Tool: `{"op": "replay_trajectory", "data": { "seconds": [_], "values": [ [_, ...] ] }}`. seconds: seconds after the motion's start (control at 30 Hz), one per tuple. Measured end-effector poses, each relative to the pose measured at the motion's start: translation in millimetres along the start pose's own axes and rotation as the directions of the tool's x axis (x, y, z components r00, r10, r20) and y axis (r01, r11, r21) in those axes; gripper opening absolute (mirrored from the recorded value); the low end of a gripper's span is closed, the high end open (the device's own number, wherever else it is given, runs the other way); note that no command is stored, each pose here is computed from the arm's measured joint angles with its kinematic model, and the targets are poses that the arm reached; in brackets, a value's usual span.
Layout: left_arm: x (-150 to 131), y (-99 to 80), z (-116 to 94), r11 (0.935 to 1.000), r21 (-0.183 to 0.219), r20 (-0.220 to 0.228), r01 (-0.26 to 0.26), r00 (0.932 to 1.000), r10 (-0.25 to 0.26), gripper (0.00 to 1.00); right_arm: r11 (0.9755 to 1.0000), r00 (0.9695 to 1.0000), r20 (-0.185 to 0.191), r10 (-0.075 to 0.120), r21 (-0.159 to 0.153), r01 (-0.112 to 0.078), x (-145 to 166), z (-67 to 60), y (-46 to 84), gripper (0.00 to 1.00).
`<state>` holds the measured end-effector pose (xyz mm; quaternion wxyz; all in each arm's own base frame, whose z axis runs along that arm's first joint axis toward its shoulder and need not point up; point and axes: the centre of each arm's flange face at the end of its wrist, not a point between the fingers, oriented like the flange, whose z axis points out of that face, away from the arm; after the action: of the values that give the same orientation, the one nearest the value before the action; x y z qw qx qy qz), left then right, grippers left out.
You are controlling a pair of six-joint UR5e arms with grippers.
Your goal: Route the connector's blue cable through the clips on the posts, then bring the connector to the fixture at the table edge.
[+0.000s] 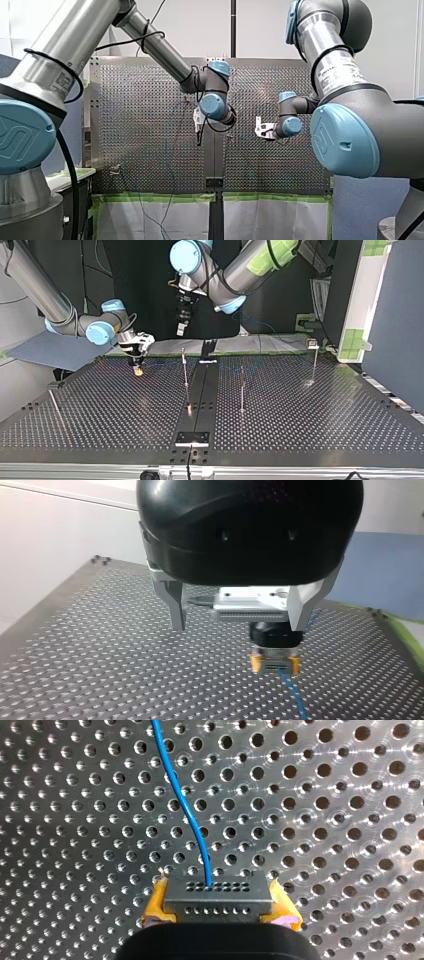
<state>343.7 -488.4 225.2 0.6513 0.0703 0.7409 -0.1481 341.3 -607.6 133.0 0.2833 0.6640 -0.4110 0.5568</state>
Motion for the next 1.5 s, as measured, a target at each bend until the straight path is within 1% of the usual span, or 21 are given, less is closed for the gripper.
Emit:
{"op": "replay_trajectory", "data": {
  "seconds": [0.13,0.27,0.4,0.57,0.67,0.73,0.77,0.87,0.97,1.03,1.13,1.37,1.43,1.5],
  "values": [
    [-8.8,5.7,-6.7,0.9988,0.013,0.027,0.047,0.9985,-0.047,1.0,1.0,0.9999,0.015,-0.005,0.0,0.005,-1.6,-1.4,-2.1,0.0],
    [-17.3,14.6,-10.4,0.9973,0.017,0.053,0.072,0.9959,-0.073,1.0,0.9998,0.9996,0.021,-0.02,-0.003,0.02,-2.4,-2.1,-2.7,0.0],
    [-25.8,23.8,-14.5,0.9949,0.023,0.081,0.098,0.9917,-0.099,1.0,0.9997,0.9995,0.023,-0.024,-0.009,0.024,-2.4,-2.3,-0.4,0.0],
    [-36.7,35.8,-19.9,0.9882,0.051,0.114,0.144,0.9822,-0.149,1.0,0.9996,0.9995,0.023,-0.024,-0.011,0.024,-2.3,-2.3,0.8,0.0],
    [-44.3,47.2,-20.6,0.9826,0.064,0.136,0.175,0.9739,-0.182,1.0,0.9996,0.9994,0.024,-0.024,-0.012,0.024,-2.3,-2.5,1.3,0.0],
    [-49.2,55.0,-21.1,0.9799,0.071,0.151,0.186,0.9691,-0.195,1.0,0.9996,0.9994,0.024,-0.023,-0.013,0.024,-2.3,-2.5,1.6,0.0],
    [-52.4,60.5,-21.4,0.9787,0.075,0.162,0.191,0.9662,-0.201,1.0,0.9996,0.9994,0.024,-0.023,-0.013,0.023,-2.3,-2.5,1.8,0.0],
    [-59.6,72.3,-22.8,0.9774,0.085,0.186,0.193,0.9606,-0.206,1.0,0.9997,0.9995,0.024,-0.02,-0.015,0.02,-2.2,-2.6,2.8,0.0],
    [-63.7,78.0,-28.0,0.976,0.101,0.197,0.193,0.9577,-0.21,1.0,0.9997,0.9995,0.024,-0.019,-0.017,0.019,-2.1,-2.5,3.2,0.0],
    [-65.6,79.9,-32.8,0.9745,0.115,0.2,0.193,0.9564,-0.213,1.0,0.9997,0.9996,0.023,-0.018,-0.019,0.018,-2.1,-2.5,3.4,0.0],
    [-69.0,82.4,-40.6,0.9709,0.138,0.21,0.196,0.9521,-0.222,1.0,0.9996,0.9996,0.022,-0.016,-0.021,0.016,-2.0,-2.4,3.8,0.0],
    [-76.1,83.5,-62.0,0.9584,0.178,0.246,0.223,0.9329,-0.263,1.0,0.9997,0.9996,0.026,-0.009,-0.024,0.01,-2.4,-2.8,3.8,0.0],
    [-77.1,83.8,-68.2,0.9573,0.184,0.253,0.223,0.9302,-0.266,1.0,0.9997,0.9996,0.026,-0.009,-0.023,0.01,-2.4,-2.7,3.0,0.0],
    [-77.8,84.8,-74.9,0.9584,0.186,0.259,0.217,0.9301,-0.261,1.0,0.9997,0.9996,0.025,-0.01,-0.022,0.01,-2.4,-2.6,1.9,0.0]
  ]
}}
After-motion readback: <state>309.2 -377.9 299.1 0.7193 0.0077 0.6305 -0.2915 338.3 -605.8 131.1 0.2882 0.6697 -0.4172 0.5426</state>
